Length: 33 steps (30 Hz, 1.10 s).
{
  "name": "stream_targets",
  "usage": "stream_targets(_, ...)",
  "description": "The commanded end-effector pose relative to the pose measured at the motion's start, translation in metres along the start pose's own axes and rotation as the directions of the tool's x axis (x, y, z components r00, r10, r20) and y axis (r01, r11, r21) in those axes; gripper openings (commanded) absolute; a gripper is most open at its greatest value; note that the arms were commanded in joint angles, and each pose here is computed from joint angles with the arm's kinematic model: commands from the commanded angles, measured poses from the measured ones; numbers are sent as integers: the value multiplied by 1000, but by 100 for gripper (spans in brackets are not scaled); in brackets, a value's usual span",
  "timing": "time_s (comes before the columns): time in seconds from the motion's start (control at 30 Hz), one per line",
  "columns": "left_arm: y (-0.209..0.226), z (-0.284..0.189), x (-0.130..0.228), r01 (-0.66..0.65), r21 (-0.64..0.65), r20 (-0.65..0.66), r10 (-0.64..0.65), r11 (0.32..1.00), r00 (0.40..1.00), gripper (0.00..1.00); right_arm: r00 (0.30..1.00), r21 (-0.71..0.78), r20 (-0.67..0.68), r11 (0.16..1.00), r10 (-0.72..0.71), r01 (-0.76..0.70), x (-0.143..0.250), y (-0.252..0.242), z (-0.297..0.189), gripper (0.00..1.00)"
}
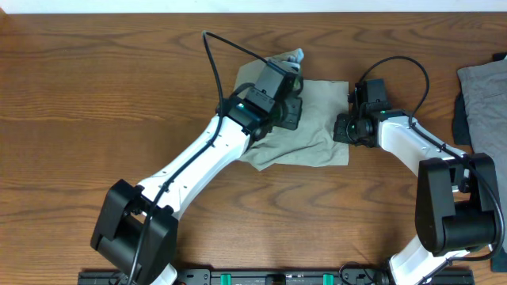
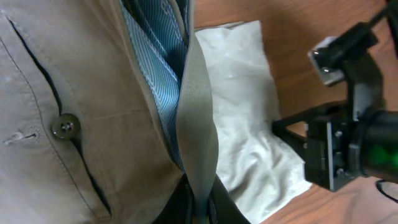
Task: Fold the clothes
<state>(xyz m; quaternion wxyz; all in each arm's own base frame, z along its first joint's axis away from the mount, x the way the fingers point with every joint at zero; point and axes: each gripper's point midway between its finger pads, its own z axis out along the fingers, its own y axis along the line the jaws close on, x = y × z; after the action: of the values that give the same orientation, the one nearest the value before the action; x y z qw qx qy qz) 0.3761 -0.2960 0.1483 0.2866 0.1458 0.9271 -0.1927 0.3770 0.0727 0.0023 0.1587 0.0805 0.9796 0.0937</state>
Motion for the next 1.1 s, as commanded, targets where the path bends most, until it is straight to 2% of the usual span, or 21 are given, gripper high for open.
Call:
stream_targets(0.0, -16, -4, -9, -17, 25, 31, 16, 1000, 999, 6, 1000, 11, -17, 1000, -24, 24, 7, 0, 5, 1)
stream_targets(0.83, -29, -19, -20, 2, 34, 26, -3, 999, 1000, 6, 999, 9, -15, 1000, -30, 30, 7, 2, 5, 1)
stream_targets(1.07, -47, -15, -13, -27, 58, 18, 26, 998, 999, 6, 999, 9, -15, 999, -30, 31, 7, 2, 5, 1)
